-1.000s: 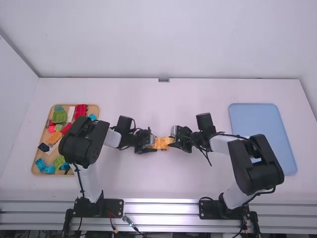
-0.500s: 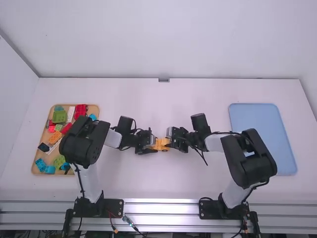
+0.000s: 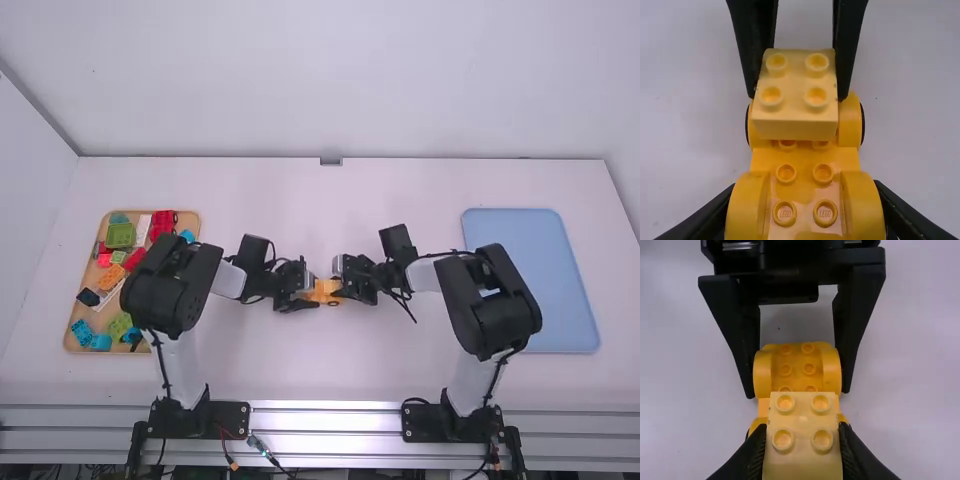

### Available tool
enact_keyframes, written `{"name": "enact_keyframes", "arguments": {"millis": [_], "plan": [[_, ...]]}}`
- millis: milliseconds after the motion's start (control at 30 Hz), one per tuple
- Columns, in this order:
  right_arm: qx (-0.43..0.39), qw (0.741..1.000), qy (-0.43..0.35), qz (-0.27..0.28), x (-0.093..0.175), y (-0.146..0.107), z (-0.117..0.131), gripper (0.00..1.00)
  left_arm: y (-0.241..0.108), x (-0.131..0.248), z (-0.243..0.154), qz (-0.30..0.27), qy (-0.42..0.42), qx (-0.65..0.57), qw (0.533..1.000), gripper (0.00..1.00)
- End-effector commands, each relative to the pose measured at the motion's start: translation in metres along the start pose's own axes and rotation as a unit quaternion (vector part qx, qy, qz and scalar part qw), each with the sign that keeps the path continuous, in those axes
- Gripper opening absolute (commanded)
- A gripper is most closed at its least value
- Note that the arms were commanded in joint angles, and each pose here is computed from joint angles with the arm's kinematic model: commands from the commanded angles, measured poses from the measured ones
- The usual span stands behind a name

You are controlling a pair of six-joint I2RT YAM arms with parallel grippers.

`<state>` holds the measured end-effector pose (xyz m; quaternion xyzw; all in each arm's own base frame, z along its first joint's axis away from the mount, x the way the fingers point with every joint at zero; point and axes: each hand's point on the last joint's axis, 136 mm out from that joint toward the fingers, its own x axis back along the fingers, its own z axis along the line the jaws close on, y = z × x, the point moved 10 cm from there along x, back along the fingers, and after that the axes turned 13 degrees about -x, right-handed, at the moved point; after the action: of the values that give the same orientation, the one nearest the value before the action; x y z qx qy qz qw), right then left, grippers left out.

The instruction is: Assemble lego blocks to make yellow taxi

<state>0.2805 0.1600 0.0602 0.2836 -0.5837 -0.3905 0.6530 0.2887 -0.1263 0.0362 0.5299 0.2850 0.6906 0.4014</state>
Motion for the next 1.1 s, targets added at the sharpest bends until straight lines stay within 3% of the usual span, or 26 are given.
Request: {"name": "enact_keyframes", "arguments": {"millis": [0,433,1067], "plan": [[0.012,1.0,0.005,-0.003,-0.0014,0.0006,-0.0023,0.18,-0.0015,-0.0035,-0.0057,-0.004,-0.009,0.027,1.0,0.58],[0.05,0.999,-0.001,-0.006,-0.005,0.0008,-0.0008,0.15,-0.0017,-0.0051,-0.0073,0.003,-0.012,0.037,0.999,0.6],[0.024,1.0,0.01,-0.001,-0.005,-0.0019,0.0029,0.15,0.0011,-0.0097,-0.0052,0.015,-0.019,0.026,0.999,0.56]]}}
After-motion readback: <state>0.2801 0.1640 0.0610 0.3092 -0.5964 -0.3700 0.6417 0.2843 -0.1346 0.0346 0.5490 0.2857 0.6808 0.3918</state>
